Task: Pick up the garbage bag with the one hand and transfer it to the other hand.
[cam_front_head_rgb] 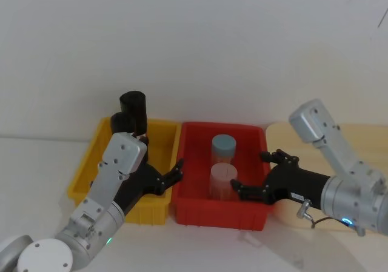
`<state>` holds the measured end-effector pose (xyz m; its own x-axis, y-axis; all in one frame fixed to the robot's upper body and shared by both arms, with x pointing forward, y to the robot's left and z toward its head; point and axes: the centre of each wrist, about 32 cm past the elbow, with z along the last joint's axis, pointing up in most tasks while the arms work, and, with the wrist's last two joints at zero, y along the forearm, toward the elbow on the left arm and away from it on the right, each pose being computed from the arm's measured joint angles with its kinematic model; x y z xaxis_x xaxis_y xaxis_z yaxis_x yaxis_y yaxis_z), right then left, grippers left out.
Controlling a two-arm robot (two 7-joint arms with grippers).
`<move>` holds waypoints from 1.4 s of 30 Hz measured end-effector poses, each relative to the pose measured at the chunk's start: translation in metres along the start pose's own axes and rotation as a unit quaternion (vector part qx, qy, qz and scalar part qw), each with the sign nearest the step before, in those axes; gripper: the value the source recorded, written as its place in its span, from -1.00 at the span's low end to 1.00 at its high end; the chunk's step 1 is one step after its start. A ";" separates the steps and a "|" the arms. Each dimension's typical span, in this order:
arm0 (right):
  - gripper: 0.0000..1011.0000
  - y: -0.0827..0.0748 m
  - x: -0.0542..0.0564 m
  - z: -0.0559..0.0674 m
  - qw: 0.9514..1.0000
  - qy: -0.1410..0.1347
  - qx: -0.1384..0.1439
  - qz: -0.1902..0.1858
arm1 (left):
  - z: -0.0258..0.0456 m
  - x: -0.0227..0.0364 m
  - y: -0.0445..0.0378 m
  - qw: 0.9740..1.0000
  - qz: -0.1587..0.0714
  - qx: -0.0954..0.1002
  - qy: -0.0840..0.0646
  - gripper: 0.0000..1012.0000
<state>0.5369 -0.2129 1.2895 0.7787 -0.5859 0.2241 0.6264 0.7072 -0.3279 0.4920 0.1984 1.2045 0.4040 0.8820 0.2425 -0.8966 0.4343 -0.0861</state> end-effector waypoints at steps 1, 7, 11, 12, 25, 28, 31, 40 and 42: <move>0.98 0.001 0.001 0.001 1.000 0.000 -0.003 0.001 | 0.0000 0.0000 0.0000 1.000 0.000 0.000 0.000 0.98; 0.98 0.011 0.006 0.004 1.000 -0.006 -0.022 0.010 | 0.0000 0.0000 0.0000 1.000 0.000 0.000 0.000 0.98; 0.98 0.017 0.009 0.006 0.999 -0.009 -0.032 0.014 | 0.0000 0.0000 0.0000 1.000 0.000 0.000 0.000 0.98; 0.98 0.020 0.010 0.006 0.999 -0.010 -0.036 0.015 | 0.0000 0.0000 0.0000 1.000 0.000 0.000 0.000 0.98; 0.98 0.041 0.017 0.008 0.998 -0.018 -0.059 0.026 | 0.0000 0.0000 0.0000 1.000 0.000 0.000 0.000 0.98; 0.98 0.045 0.018 0.007 0.997 -0.018 -0.063 0.027 | 0.0000 0.0000 0.0000 1.000 0.000 0.000 0.000 0.98; 0.98 0.050 0.019 0.007 0.997 -0.019 -0.067 0.028 | 0.0000 0.0000 0.0000 1.000 0.000 0.000 0.000 0.98; 0.98 0.060 0.021 0.005 0.997 -0.018 -0.071 0.029 | 0.0000 0.0000 0.0000 1.000 0.000 0.000 0.000 0.98; 0.98 0.063 0.021 0.005 0.997 -0.018 -0.071 0.029 | 0.0000 0.0000 0.0000 1.000 0.000 0.000 0.000 0.98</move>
<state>0.5929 -0.1787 1.2783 0.8157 -0.5295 0.2329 0.5714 0.6746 -0.4673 0.4920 0.1984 1.2044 0.4040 0.8820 0.2424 -0.8967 0.4343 -0.0859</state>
